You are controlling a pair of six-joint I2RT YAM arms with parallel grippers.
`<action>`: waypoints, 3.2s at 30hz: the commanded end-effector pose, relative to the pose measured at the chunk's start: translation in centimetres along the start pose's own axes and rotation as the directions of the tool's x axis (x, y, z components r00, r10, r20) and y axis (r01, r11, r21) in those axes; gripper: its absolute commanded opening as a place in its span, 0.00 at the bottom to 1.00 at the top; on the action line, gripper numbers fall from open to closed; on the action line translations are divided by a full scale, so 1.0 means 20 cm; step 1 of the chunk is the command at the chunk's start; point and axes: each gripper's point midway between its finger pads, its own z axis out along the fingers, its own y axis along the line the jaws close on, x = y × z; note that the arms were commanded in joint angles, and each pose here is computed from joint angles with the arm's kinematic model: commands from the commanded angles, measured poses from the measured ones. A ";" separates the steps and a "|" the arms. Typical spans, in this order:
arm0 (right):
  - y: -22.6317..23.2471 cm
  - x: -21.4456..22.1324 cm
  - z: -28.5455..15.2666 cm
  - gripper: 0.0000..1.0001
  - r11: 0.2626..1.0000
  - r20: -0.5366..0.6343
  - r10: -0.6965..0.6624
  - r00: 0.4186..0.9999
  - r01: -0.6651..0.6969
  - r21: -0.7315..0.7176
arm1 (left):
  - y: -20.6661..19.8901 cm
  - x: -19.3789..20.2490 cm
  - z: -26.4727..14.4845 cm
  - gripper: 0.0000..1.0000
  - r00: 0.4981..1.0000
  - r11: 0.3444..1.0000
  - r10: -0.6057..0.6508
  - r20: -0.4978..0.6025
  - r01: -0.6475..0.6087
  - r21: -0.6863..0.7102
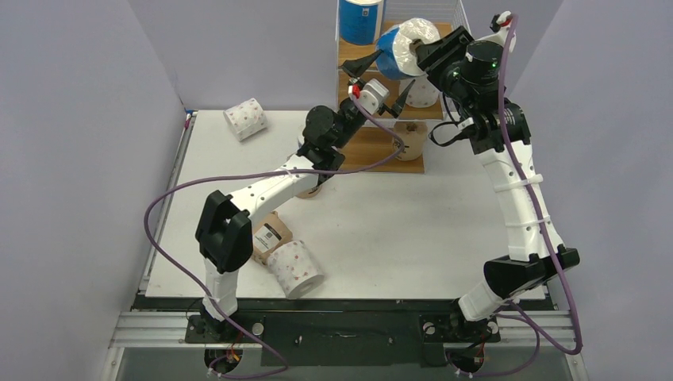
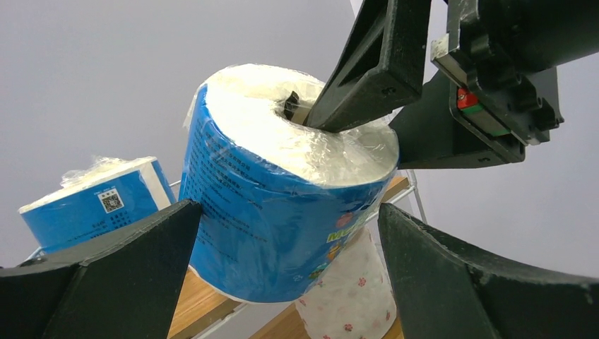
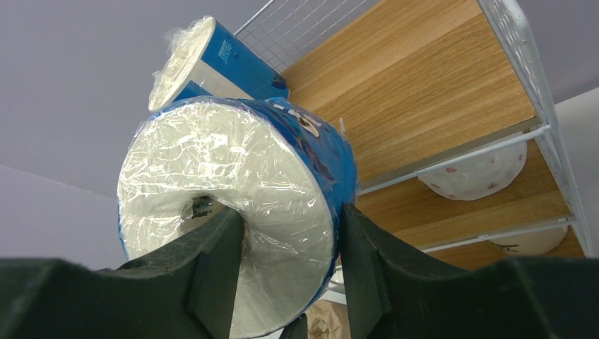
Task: Place and organize the paper towels onto the shelf
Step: Place the paper towel on the shelf.
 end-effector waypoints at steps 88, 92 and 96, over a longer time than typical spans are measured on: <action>-0.07 -0.16 -0.35 0.84 0.950 0.253 -0.223 0.942 0.268 -0.161 | 0.32 -0.66 -0.76 0.96 0.874 0.830 -0.478 -0.084 0.419 -0.368; -0.09 -0.14 -0.30 0.84 0.934 0.268 -0.302 0.915 0.340 -0.109 | 0.26 -0.57 -1.02 0.96 0.823 0.795 -0.546 -0.155 0.451 -0.407; -0.08 -0.09 -0.22 0.84 0.921 0.253 -0.350 0.902 0.381 -0.082 | 0.22 -0.47 -1.28 0.96 0.786 0.773 -0.580 -0.213 0.449 -0.448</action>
